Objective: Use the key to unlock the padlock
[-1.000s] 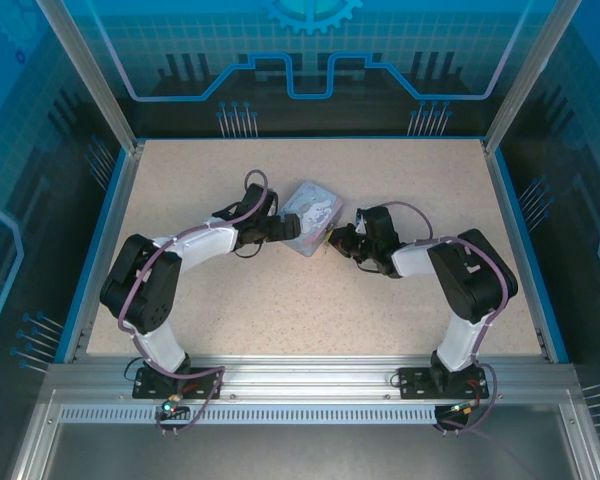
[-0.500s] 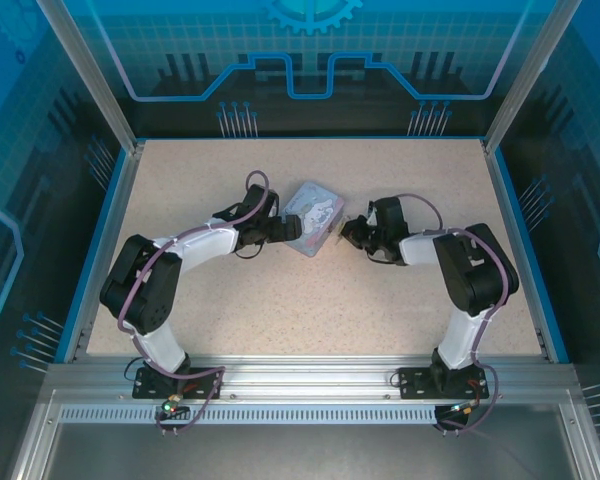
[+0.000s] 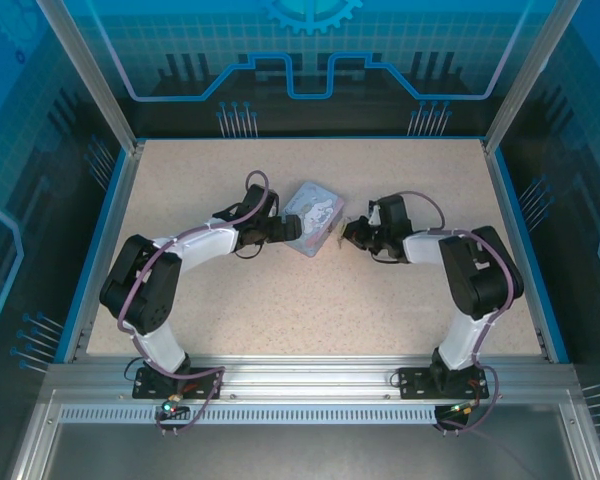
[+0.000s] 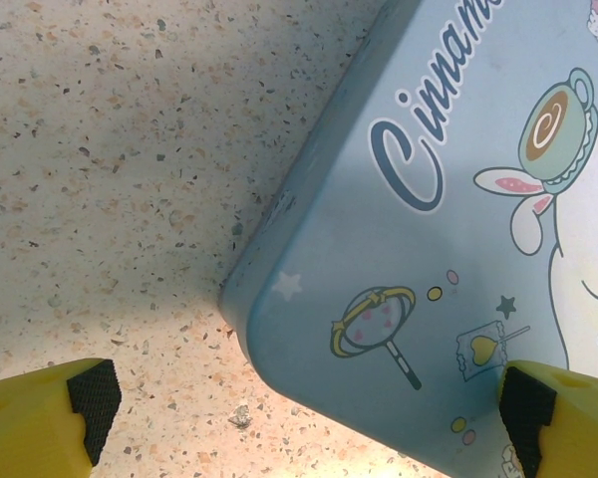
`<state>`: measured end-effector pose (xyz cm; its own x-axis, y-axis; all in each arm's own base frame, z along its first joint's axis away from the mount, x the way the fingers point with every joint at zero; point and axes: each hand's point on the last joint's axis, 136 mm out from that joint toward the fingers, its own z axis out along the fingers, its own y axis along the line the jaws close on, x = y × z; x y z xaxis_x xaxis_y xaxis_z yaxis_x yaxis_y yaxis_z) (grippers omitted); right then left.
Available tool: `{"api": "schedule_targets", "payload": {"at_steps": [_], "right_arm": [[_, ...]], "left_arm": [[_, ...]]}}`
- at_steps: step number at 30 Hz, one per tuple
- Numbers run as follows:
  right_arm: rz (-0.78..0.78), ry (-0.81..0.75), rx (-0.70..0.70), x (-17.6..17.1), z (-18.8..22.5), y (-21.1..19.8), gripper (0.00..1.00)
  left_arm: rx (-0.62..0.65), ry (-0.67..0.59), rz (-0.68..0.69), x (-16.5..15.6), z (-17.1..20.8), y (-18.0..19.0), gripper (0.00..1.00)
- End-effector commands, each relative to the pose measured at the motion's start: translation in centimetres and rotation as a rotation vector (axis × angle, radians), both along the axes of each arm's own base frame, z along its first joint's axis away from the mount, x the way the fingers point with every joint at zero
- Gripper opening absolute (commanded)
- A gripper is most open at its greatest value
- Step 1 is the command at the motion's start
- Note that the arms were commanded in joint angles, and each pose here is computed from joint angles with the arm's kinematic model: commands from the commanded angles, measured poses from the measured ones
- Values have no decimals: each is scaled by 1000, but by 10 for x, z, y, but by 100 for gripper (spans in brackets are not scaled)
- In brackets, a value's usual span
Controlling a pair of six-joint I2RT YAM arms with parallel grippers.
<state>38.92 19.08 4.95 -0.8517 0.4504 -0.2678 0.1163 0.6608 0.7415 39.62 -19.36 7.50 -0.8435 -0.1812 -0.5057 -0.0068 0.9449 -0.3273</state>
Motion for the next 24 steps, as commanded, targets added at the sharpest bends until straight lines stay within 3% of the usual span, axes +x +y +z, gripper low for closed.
{"api": "schedule_targets", "payload": {"at_steps": [1,12,24], "right_arm": [[-2,-21,-3,-10,10,-11,0],[-80,-8,-30,-41,17,-55,0],[-184,4,-11,-59,22,-112,0]], "left_arm": [[42,40,-21,-10,2,5,99],[-14,-53,-27,-4,56,0,99],[-68,-148,-11,-21,114,9,99]]}}
